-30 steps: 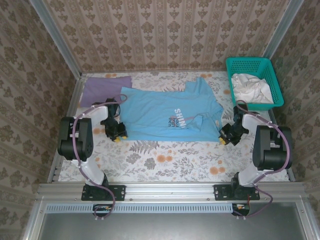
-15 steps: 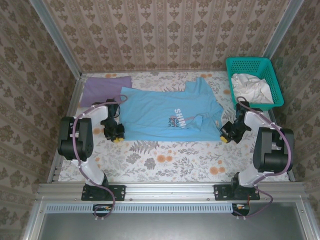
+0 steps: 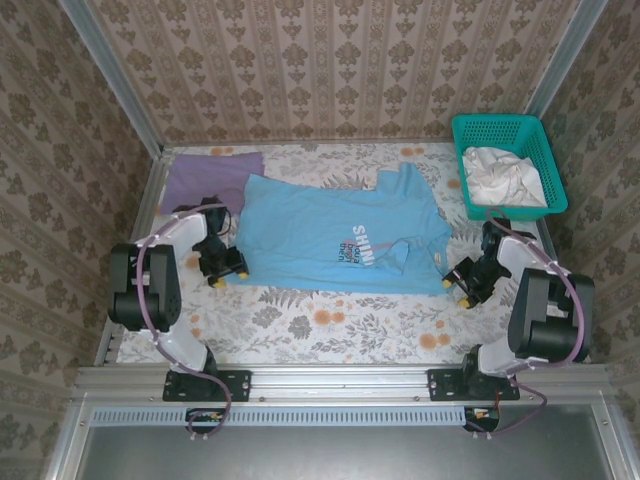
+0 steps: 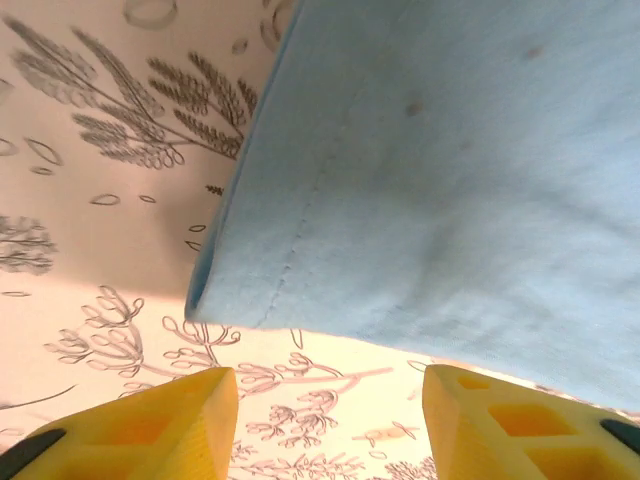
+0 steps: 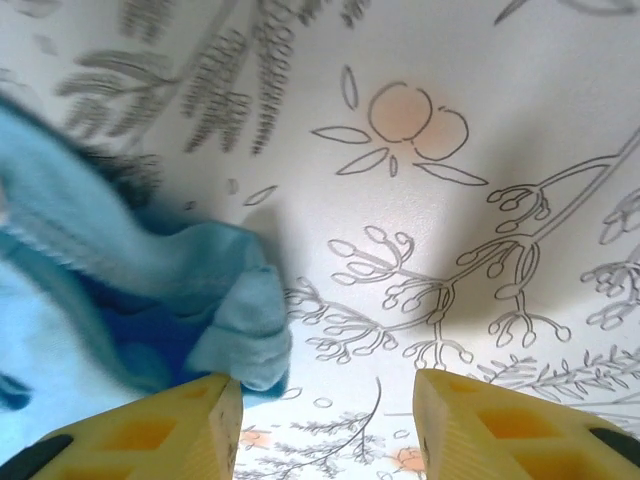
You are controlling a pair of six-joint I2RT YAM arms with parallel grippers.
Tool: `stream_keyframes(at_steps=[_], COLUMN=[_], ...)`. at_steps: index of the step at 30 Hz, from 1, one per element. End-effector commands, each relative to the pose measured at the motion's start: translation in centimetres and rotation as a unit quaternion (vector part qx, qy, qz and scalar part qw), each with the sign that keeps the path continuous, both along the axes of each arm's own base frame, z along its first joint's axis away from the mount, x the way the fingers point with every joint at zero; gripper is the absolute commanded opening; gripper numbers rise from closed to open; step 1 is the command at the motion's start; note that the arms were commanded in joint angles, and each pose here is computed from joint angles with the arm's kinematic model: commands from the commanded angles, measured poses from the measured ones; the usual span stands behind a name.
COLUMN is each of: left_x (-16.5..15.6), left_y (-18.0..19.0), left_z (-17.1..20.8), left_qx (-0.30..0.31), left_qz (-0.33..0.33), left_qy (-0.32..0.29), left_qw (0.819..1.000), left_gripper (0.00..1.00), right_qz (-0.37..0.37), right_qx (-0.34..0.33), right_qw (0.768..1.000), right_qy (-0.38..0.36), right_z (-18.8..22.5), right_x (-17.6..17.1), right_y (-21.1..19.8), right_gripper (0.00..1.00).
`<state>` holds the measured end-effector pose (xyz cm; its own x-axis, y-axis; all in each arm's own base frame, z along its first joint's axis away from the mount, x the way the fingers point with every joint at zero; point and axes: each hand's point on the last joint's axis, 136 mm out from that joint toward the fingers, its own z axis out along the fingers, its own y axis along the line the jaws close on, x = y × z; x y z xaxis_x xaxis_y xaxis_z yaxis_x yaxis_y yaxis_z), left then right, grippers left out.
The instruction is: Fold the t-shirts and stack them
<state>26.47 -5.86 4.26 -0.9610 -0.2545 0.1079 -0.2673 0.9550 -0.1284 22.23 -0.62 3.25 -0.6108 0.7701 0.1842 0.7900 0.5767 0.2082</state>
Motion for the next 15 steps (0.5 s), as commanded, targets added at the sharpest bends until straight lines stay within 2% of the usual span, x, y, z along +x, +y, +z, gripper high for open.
stream_keyframes(at_steps=[1,3,6,11,15], left_x=[2.2,3.2,4.2,3.8,2.3], left_y=[-0.7,-2.3,-5.7,-11.7,-13.3], left_z=[4.0,5.3,6.0,5.9,3.9], left_qx=[-0.007,-0.03,-0.065,-0.135,-0.12], left_qz=[0.001,-0.016,-0.07,-0.17,-0.222], left_qy=[-0.056,-0.08,-0.099,-0.107,-0.075], left_qw=[0.998,0.996,0.991,0.97,0.965], left_gripper=[0.56,0.58,0.61,0.58,0.54], right_qz=[-0.017,-0.009,0.029,0.104,0.13], right_qx=[-0.034,-0.014,0.015,0.045,0.051], right_qw=[0.998,0.995,0.99,0.985,0.984], right_qy=[-0.039,-0.1,-0.138,-0.126,-0.109], right_z=[2.5,4.1,5.1,3.5,1.9], right_x=[1.7,3.8,6.3,8.4,9.3], right_y=[-1.1,0.2,3.2,8.7,10.8], right_gripper=[0.53,0.54,0.52,0.45,0.4])
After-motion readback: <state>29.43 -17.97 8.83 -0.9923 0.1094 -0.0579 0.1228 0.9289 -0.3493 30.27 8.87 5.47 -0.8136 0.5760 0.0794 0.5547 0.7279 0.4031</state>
